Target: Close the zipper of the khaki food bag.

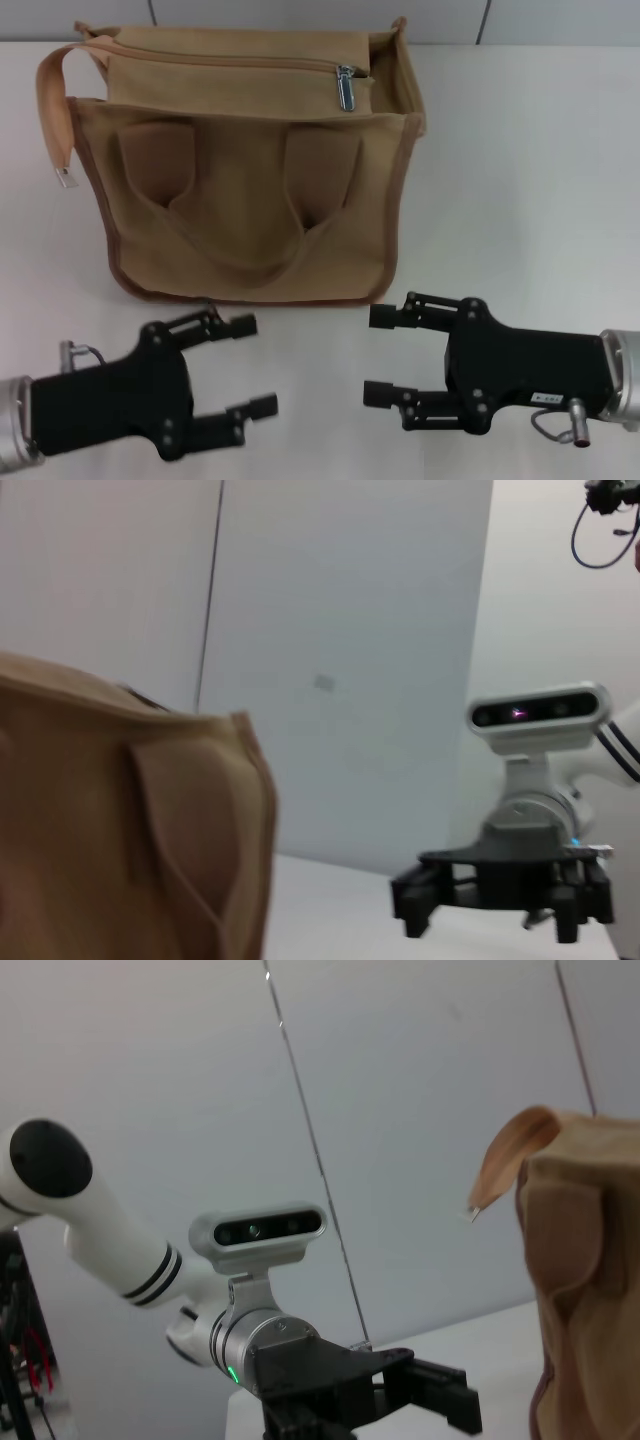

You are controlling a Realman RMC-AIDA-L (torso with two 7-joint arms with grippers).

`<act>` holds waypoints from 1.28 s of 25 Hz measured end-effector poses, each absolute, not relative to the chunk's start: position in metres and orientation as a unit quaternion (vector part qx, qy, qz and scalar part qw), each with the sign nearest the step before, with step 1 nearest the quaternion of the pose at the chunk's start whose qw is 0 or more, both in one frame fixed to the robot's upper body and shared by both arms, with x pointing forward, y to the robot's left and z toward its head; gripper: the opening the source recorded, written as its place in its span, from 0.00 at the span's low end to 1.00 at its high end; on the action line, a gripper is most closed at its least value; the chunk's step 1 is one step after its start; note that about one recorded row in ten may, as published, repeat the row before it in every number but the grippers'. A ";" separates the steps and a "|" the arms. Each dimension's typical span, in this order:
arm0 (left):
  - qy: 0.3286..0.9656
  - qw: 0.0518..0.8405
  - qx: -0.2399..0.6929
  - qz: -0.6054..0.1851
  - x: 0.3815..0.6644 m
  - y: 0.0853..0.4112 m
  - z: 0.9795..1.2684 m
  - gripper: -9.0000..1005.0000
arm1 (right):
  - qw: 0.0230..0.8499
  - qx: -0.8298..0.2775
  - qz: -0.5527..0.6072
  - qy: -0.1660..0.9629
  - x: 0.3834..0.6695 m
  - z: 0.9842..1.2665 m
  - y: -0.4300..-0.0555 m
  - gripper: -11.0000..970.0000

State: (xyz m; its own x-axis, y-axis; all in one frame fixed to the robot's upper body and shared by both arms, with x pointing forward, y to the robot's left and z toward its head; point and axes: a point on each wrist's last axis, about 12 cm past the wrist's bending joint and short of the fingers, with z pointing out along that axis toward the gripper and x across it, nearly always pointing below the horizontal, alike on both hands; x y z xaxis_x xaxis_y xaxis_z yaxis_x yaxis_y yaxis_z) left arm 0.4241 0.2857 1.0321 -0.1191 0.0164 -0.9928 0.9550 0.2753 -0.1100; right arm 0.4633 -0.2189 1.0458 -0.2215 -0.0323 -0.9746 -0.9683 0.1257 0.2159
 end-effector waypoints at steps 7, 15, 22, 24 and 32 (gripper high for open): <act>0.590 0.492 0.439 -0.467 0.418 0.278 1.029 0.77 | 0.483 -0.446 0.485 0.577 0.453 1.038 -0.218 0.79; 0.590 0.483 0.449 -0.467 0.414 0.278 1.026 0.77 | 0.479 -0.469 0.473 0.571 0.446 1.031 -0.219 0.79; 0.565 0.493 0.469 -0.467 0.418 0.277 1.033 0.77 | 0.506 -0.489 0.443 0.556 0.438 1.025 -0.224 0.79; 0.565 0.491 0.470 -0.468 0.419 0.277 1.033 0.77 | 0.507 -0.488 0.442 0.557 0.437 1.024 -0.224 0.79; 0.565 0.490 0.474 -0.465 0.421 0.276 1.033 0.77 | 0.511 -0.484 0.446 0.553 0.438 1.026 -0.223 0.79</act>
